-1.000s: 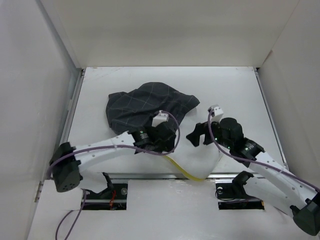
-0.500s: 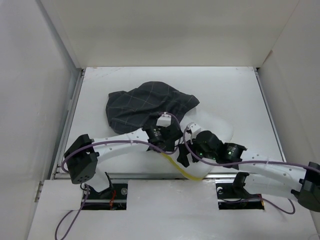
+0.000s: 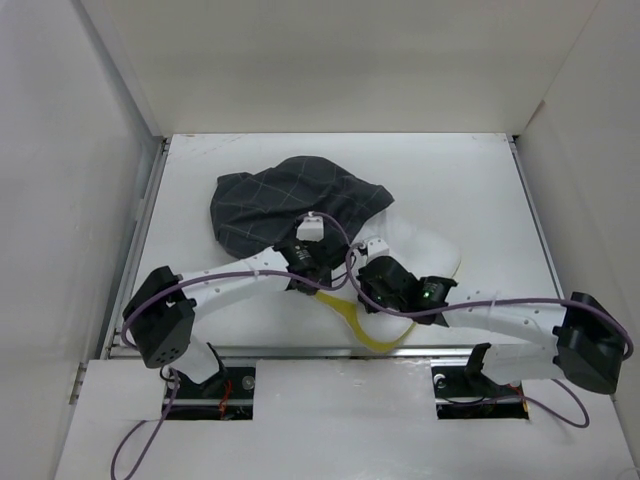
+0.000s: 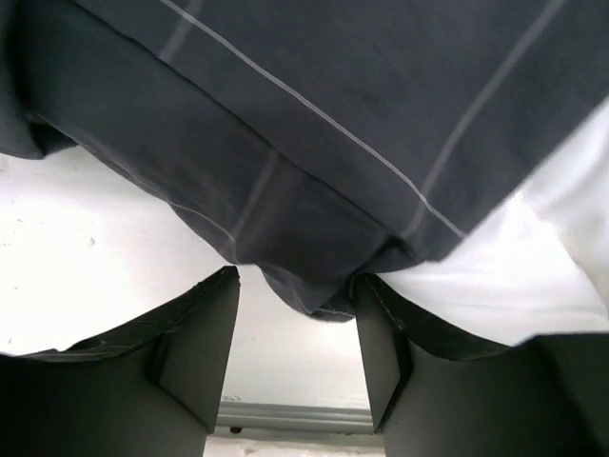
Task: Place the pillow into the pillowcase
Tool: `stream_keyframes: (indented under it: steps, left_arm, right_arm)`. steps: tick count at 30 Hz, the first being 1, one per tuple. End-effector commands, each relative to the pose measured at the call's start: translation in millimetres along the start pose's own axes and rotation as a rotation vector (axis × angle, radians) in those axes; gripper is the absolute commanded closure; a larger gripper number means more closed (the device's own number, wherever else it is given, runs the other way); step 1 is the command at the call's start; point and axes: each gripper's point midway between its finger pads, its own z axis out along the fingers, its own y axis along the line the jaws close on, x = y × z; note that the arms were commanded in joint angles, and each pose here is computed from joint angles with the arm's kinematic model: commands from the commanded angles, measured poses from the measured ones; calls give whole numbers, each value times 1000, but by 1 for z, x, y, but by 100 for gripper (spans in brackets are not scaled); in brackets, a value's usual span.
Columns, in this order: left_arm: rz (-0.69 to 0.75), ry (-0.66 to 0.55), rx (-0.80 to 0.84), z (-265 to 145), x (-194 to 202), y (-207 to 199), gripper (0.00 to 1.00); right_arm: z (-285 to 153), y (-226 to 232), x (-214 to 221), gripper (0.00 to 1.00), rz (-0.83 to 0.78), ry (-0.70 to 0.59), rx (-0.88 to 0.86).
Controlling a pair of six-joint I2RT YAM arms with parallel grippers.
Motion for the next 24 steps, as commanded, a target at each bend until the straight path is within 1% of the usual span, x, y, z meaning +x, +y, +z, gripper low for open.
stream_keyframes:
  steps: [1,3,4,6,7,8,9,10,11,12,13,14,15,16,17,18,20,21,23,24]
  left_arm:
    - [-13,-61,-10,-3,-18,14,53]
    - [-21,-59,-28,4,-22,19,54]
    - [-21,-59,-28,4,-22,19,56]
    - [1,-52,-42,11,-22,20,56]
    - [-11,-57,-41,12,-25,20,56]
    - [3,-48,-18,12,-24,16,56]
    - [22,-44,8,12,-24,11,58]
    - [17,-58,54,12,-29,0,63]
    - [18,-60,96,8,-32,-7,73]
    - [7,-75,112,5,-36,-9,100]
    - [17,-70,119,4,-35,-10,100]
    - [19,-78,135,-1,-35,-12,100]
    - [32,-90,154,-9,-38,-17,100]
    - [38,-118,209,-30,-44,-29,100]
    - [48,-124,229,-42,-45,-32,100]
    - [61,-121,287,-55,-44,-41,100]
    - [79,-144,433,-94,-47,-59,100]
    - [77,-149,482,-108,-48,-64,100]
    - [85,-158,580,-137,-50,-69,100]
    - [92,-160,597,-148,-50,-68,100]
  right_arm:
    - [-7,-20,-3,100,28,-23,117]
    - [-13,-18,-6,100,15,-40,93]
    - [-16,-12,-14,100,17,-68,61]
    - [-26,-5,-21,100,20,-102,8]
    - [-27,-5,-23,100,14,-116,1]
    - [-29,-4,-25,100,17,-125,-4]
    - [-29,-4,-25,100,17,-125,-5]
    - [-29,-6,-26,100,18,-130,4]
    - [-30,-6,-31,100,22,-145,11]
    - [-29,-6,-34,100,31,-148,22]
    - [-26,-7,-35,100,31,-152,31]
    - [-27,-6,-44,100,51,-186,39]
    - [-24,-1,-56,100,78,-231,26]
    - [-22,3,-64,100,109,-266,17]
    - [-24,3,-79,100,132,-328,26]
    - [-24,9,-98,100,177,-413,4]
    - [-31,10,-124,100,246,-536,-8]
    - [-44,14,-151,100,316,-671,-48]
    - [-70,12,-179,100,399,-812,-83]
    - [-80,-1,-188,100,455,-880,-32]
